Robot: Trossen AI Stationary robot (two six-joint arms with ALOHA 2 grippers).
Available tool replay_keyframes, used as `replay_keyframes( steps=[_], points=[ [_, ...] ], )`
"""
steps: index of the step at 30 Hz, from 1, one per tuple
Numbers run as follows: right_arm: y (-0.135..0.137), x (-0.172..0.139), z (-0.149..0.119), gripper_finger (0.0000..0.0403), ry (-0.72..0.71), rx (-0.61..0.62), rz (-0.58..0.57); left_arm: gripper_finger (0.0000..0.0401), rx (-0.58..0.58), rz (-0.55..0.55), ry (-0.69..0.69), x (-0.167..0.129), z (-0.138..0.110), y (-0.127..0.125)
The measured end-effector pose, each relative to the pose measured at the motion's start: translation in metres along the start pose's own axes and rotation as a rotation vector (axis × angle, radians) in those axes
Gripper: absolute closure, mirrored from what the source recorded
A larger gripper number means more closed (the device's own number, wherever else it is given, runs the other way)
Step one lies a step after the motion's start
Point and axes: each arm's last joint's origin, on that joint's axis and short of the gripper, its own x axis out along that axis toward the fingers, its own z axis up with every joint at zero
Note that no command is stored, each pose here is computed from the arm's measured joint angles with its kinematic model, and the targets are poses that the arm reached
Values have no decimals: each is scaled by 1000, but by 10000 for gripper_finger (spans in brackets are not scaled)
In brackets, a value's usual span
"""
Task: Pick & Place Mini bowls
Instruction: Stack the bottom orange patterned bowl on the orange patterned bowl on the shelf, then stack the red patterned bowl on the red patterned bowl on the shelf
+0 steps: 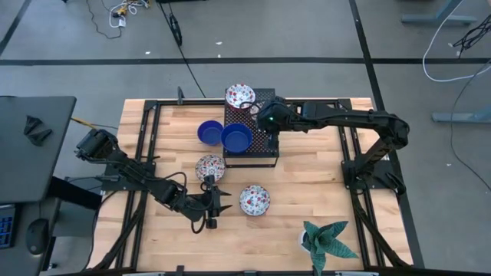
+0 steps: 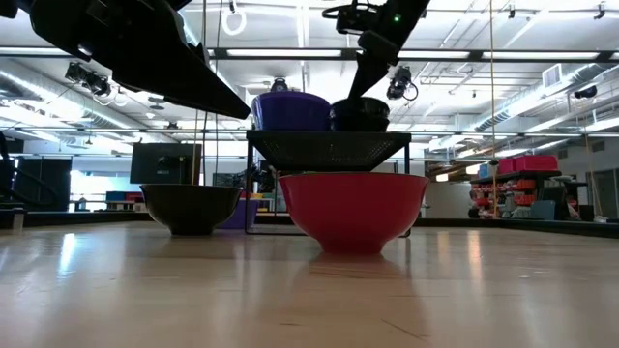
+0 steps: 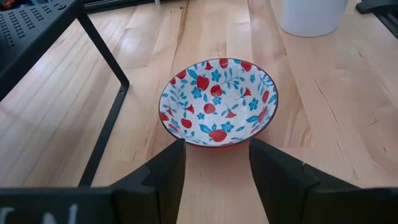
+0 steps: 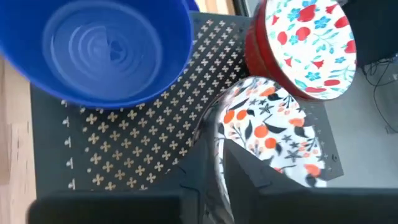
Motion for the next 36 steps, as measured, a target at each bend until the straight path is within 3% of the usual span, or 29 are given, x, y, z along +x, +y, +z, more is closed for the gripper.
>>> replay_keyframes(
  steps=[8, 11, 17, 28, 32, 36],
  points=[
    [-3, 1, 0, 318, -8, 0, -2, 220, 0, 0, 0, 0, 0, 0],
    [-3, 0, -1, 329, -10, -6, 47, 220, 0, 0, 0, 0, 0, 0],
    [-9, 2, -4, 396, -5, 39, 130, 220, 0, 0, 0, 0, 0, 0],
    [-12, -4, 0, 381, -63, 44, 114, 220, -5, -1, -1, 0, 0, 0],
    [-1, -22, 7, 383, -148, 53, 127, 220, -5, 0, 0, 0, 0, 0],
    [29, -39, 14, 396, -205, 33, 190, 220, -2, -7, -2, -1, 0, -2]
  ],
)
